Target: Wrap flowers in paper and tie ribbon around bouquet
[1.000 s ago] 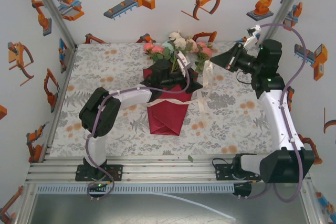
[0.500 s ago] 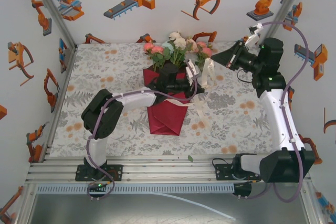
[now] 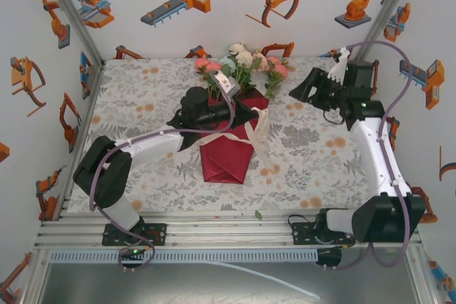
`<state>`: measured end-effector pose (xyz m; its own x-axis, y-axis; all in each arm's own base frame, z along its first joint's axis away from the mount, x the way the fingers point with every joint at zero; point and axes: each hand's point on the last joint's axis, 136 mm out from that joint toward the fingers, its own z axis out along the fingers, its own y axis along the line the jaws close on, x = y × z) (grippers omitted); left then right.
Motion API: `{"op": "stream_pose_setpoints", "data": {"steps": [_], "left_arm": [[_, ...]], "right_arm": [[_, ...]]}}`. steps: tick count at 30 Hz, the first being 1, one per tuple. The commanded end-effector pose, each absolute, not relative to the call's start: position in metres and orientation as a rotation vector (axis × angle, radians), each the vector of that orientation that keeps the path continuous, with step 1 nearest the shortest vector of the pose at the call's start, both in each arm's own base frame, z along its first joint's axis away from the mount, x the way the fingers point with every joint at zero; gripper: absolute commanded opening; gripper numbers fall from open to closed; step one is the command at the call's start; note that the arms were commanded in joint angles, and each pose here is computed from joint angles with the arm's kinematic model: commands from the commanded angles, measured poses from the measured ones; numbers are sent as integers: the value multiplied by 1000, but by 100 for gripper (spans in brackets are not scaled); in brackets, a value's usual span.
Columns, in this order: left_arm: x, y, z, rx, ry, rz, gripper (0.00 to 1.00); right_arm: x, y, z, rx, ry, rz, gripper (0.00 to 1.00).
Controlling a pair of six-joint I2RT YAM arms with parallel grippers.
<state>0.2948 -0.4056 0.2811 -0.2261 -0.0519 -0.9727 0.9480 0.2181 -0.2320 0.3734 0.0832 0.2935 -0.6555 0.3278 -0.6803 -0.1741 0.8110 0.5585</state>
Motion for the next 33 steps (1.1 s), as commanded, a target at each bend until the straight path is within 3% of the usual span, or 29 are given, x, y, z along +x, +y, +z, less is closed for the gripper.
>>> {"op": "stream_pose_setpoints", "data": {"steps": [1,10,19,28,33], "left_arm": [[294,-395,298,825,1450,-1314,0],[295,-383,310,816,1497,-1302,0],[281,-365,340,834,1477,-1222,0],[298,-323,339,735,1619,-898,0],[303,-282,353,628,1683,-733,0]], "right_arm": [[353,89,288,3,2109,774,67],[336,185,247,-254,1994,1056,65],[359,220,151,-351,2177,994,64],[361,205,112,-296,2359,856,22],[367,155,89,-185,2500,449,23]]}}
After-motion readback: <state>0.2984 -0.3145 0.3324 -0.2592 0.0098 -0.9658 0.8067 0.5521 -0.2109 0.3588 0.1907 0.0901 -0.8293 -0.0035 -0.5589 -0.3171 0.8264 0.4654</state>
